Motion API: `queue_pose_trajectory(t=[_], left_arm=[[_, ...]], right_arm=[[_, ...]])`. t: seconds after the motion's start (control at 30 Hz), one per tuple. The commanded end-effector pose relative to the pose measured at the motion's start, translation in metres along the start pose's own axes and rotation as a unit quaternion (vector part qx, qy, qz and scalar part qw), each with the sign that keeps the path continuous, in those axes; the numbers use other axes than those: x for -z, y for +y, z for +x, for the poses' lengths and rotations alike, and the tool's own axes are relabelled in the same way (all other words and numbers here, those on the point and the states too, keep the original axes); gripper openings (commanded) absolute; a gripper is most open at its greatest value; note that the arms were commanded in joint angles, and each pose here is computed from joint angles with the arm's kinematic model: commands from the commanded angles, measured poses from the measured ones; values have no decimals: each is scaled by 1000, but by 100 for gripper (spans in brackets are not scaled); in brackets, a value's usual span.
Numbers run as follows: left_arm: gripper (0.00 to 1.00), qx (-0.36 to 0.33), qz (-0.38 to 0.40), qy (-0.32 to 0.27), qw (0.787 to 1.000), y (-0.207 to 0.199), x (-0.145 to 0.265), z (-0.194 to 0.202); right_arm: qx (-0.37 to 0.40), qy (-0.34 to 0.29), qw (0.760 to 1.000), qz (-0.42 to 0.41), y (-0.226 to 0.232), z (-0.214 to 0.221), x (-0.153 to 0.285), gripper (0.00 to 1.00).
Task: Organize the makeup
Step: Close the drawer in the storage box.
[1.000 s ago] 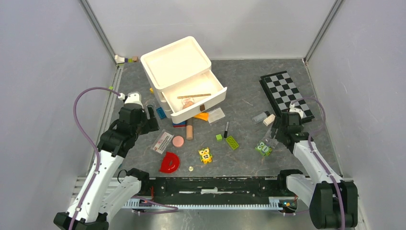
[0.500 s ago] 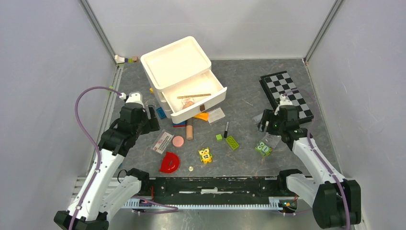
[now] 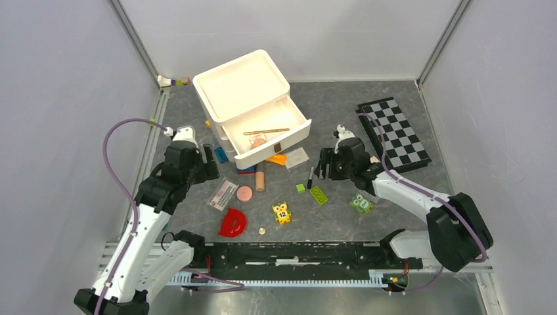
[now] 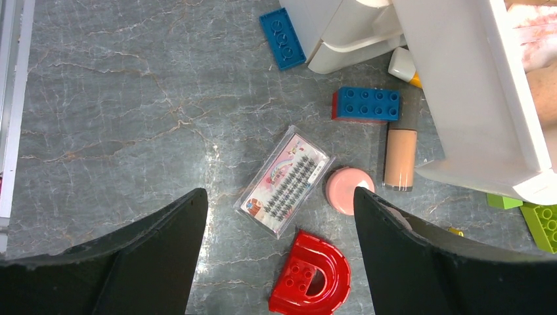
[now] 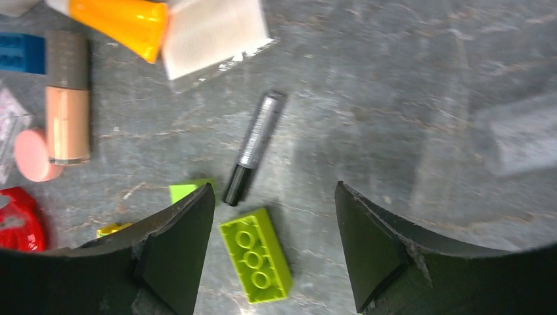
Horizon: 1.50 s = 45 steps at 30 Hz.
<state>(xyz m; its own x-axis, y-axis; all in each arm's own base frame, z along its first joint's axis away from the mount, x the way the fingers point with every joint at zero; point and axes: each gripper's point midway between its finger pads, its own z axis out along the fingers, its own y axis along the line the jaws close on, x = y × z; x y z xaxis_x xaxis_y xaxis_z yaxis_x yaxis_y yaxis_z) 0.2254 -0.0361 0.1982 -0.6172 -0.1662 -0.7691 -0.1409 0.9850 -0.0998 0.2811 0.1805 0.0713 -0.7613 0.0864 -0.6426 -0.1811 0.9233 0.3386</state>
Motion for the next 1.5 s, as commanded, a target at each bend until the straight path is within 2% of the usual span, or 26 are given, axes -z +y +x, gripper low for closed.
queue_pose_trajectory(t=[0.0,0.3,0.8,1.47], left_arm=[[88,-14,3,-20,1000,0,0,-9],[88,-14,4,-19,1000,0,-1,-9],[88,-16,12,-18,1000,-3,-2,-9],[88,-15,10,-17,1000,-3,-2,-9]], right_arm=[[-6,-64,997,-49,45,-42,-2,74],[-7,-74,993,-86,76,-42,-9,74],[-1,-79,994,-77,85,-35,-14,74],[1,-105,991,-86,100,-57,-13,74]])
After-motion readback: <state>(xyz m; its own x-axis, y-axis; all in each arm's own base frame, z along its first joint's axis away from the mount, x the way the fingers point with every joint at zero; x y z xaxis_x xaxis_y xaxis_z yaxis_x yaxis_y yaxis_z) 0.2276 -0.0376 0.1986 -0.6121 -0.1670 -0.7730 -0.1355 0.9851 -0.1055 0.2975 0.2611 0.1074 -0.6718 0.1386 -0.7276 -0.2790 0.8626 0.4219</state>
